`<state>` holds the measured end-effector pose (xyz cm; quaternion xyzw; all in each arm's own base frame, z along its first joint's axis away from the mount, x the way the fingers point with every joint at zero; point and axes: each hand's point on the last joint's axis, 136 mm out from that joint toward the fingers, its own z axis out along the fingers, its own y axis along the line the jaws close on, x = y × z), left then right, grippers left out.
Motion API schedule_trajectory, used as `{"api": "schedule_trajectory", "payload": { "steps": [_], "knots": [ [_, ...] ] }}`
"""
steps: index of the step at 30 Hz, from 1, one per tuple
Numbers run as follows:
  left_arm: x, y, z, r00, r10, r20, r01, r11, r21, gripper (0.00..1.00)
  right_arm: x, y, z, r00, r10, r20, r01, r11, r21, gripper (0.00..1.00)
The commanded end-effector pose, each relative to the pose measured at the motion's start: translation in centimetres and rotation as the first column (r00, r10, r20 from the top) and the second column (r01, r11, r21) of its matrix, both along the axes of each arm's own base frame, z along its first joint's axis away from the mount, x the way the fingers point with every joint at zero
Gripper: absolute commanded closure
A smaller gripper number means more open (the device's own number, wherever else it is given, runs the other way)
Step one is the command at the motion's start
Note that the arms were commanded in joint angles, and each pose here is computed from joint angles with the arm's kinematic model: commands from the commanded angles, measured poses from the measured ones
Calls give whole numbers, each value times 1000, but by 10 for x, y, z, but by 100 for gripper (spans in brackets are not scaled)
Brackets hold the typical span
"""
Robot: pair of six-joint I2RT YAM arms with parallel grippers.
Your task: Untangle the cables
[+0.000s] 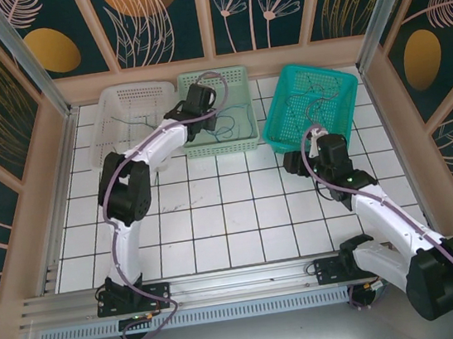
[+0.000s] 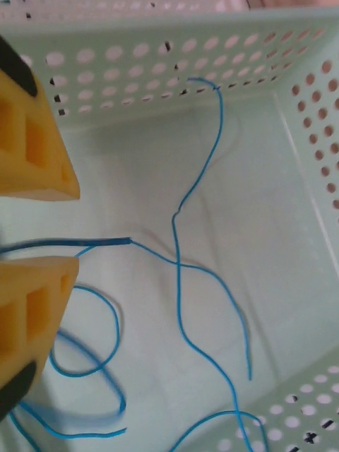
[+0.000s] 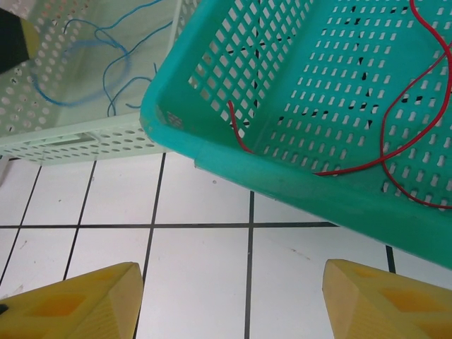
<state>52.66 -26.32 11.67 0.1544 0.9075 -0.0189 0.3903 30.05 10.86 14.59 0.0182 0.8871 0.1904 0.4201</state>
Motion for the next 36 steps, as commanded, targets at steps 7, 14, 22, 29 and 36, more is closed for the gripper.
{"api": "schedule_trajectory", "payload": {
  "steps": [7,14,22,29,36],
  "knots": [
    [-21,20,49,989,40,142,-32,998,-56,1,10,-23,27,985,-89,147,97,994,-48,25],
    [-72,55,126,901,52,432,12,989,-144,1,30,-72,70,860,-202,469,324,926,-195,20],
    [-119,142,92,856,159,491,-135,987,-85,1,24,-122,50,752,-267,602,401,911,-97,19],
    [-137,183,76,790,260,555,-209,965,-156,1,46,-114,28,783,-194,591,304,949,-90,20],
    [-153,200,71,756,291,586,-206,956,-208,1,57,-111,2,798,-177,576,293,949,-115,24]
  ]
}}
